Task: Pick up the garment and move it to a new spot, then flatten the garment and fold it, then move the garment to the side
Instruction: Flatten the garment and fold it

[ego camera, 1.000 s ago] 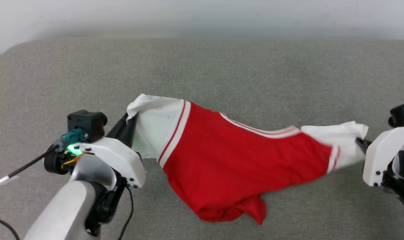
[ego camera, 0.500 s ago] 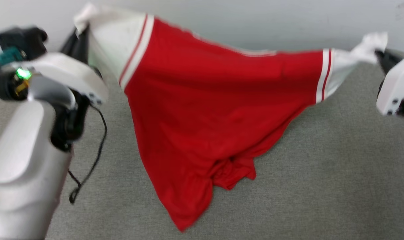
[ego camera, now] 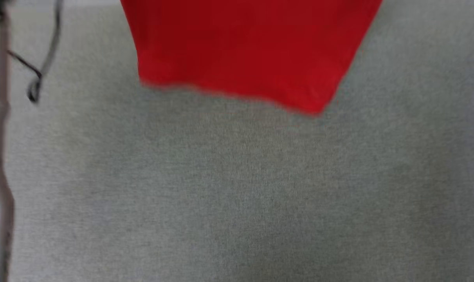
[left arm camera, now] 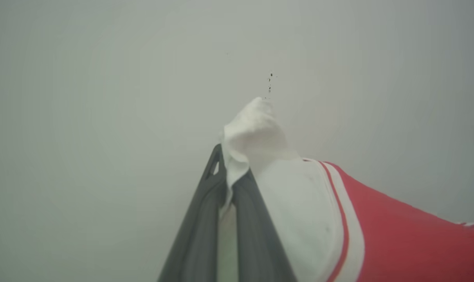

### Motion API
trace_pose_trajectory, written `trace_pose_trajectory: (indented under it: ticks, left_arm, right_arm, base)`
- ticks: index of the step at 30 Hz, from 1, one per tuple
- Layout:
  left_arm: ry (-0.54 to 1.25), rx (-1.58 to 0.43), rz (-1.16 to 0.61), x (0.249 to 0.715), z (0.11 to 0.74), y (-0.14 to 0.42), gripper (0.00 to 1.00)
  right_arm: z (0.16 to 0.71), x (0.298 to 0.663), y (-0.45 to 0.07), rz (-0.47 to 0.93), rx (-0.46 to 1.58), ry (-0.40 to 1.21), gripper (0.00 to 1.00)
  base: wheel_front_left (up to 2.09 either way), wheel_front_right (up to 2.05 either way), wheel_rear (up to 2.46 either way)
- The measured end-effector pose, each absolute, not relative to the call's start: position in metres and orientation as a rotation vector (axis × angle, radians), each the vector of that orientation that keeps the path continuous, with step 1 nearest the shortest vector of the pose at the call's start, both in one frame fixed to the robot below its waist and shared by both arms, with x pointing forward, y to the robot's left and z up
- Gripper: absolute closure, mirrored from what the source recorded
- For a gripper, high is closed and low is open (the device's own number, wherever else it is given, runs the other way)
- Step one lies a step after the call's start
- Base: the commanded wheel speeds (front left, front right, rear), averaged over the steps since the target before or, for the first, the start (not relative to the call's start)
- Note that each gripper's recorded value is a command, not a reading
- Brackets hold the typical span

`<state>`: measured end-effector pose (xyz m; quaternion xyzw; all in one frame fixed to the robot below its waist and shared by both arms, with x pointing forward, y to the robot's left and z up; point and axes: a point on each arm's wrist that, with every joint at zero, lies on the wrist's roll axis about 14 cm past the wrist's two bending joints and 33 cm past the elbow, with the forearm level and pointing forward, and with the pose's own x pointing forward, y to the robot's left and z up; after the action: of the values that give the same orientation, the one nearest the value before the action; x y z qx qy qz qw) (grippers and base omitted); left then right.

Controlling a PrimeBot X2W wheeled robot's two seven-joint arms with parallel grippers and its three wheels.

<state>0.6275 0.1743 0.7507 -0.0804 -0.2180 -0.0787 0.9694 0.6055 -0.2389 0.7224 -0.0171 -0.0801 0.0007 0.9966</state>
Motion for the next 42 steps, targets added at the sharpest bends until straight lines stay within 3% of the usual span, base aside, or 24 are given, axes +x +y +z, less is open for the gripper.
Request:
trace_pose_trajectory:
  ticks: [5,12,25,34,42]
  left_arm:
    - [-0.508,-0.159,-0.149,0.661,0.761,0.178,1.0]
    - [-0.514,-0.174,-0.154,0.703,0.742,0.176,1.0]
    - [-0.244,-0.199,-0.151,0.752,0.595,0.164,1.0]
    - [-0.132,-0.254,-0.17,0.723,0.546,0.162,1.0]
    - [-0.01,-0.288,-0.174,0.653,0.509,0.158,1.0]
  right_arm:
    - [0.744,0.641,-0.235,0.005,-0.044,-0.265,1.0]
    - [0.733,0.686,-0.228,0.024,-0.061,-0.299,1.0]
    - [0.611,0.742,-0.192,0.12,-0.079,-0.084,1.0]
    - [0.557,0.719,-0.183,0.158,-0.061,0.048,1.0]
    - [0.522,0.65,-0.179,0.19,-0.033,0.143,1.0]
  base:
    - [0.0,0.0,0.0]
    - [0.0,0.0,0.0]
    - [0.0,0.0,0.0]
    - [0.0,0.0,0.0]
    - [0.0,0.0,0.0]
